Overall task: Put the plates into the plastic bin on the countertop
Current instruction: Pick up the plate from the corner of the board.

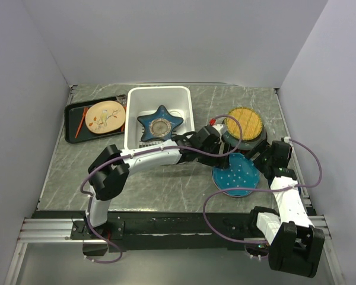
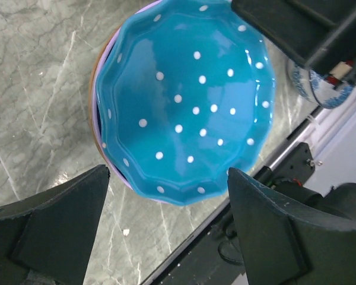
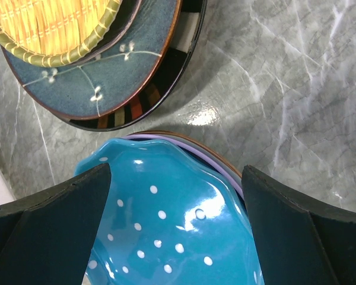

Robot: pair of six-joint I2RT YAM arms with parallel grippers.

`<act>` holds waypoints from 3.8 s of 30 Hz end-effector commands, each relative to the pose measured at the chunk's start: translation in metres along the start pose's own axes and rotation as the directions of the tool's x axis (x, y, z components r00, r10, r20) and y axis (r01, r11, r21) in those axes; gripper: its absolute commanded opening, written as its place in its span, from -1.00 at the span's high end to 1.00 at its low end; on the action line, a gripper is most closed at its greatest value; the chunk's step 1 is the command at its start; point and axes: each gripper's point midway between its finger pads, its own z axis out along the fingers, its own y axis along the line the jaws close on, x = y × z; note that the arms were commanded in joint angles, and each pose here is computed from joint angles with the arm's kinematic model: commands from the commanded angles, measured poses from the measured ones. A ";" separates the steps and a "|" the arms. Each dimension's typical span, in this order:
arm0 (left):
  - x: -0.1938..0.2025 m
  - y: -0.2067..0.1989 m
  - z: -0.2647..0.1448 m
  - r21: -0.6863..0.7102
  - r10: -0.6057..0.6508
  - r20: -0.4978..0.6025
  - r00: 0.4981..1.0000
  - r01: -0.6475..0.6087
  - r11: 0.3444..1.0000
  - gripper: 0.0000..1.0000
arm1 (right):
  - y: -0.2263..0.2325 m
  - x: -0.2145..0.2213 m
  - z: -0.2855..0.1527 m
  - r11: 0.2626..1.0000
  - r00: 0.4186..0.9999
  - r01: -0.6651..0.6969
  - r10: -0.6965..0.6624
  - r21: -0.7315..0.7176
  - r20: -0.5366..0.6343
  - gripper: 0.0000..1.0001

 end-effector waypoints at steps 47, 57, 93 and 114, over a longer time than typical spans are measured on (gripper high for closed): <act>-0.004 0.002 0.034 -0.028 -0.001 0.006 1.000 0.002 1.000 -0.13 | 0.026 0.012 0.000 0.984 0.999 0.022 -0.030 -0.179 -0.042 -0.71; -0.006 -0.006 0.028 0.104 -0.064 0.001 0.998 0.063 0.993 -0.12 | 0.028 0.017 0.001 0.979 0.998 0.016 -0.028 -0.202 -0.056 -0.69; -0.012 0.045 0.037 -0.170 -0.028 0.032 0.999 0.033 0.985 0.99 | 0.051 -0.018 -0.038 0.955 0.993 0.084 -0.056 -0.284 0.104 -0.75; -0.050 0.046 -0.026 -0.193 -0.026 0.157 0.987 0.056 0.980 0.99 | 0.025 0.004 -0.013 0.985 0.999 0.042 -0.042 -0.167 0.004 -0.70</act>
